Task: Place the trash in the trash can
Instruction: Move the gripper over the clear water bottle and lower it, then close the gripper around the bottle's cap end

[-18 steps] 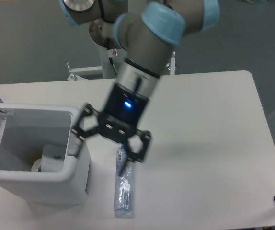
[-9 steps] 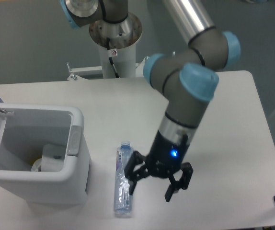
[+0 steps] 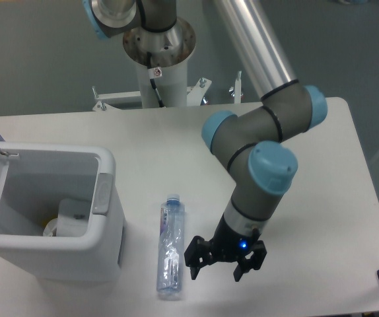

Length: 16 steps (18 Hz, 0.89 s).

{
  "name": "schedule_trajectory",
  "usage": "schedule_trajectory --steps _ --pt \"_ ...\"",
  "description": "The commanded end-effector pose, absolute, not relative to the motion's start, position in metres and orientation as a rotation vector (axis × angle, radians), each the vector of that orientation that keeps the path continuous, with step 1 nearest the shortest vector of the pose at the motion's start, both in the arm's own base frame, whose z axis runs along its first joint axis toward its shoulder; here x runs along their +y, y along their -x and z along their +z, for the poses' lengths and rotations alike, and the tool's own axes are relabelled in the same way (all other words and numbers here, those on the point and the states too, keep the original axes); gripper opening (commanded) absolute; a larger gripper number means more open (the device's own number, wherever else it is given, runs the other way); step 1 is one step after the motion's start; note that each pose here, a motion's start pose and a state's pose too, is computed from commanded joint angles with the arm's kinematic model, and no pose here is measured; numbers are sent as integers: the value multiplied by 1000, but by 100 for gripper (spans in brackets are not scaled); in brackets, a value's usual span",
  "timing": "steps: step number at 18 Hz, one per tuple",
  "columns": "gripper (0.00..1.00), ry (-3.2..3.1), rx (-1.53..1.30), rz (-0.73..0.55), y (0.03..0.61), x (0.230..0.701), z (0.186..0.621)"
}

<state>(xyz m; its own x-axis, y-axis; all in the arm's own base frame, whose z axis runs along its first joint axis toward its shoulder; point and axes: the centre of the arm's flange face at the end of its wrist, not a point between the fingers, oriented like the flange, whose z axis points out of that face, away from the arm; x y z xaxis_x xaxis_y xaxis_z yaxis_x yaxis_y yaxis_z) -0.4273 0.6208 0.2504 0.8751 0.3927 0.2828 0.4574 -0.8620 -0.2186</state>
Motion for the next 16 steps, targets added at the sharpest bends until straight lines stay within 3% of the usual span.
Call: schedule_trajectory --steps 7,16 --pt "100 2870 -610 -403 391 637 221" --pt "100 2951 -596 -343 377 648 193"
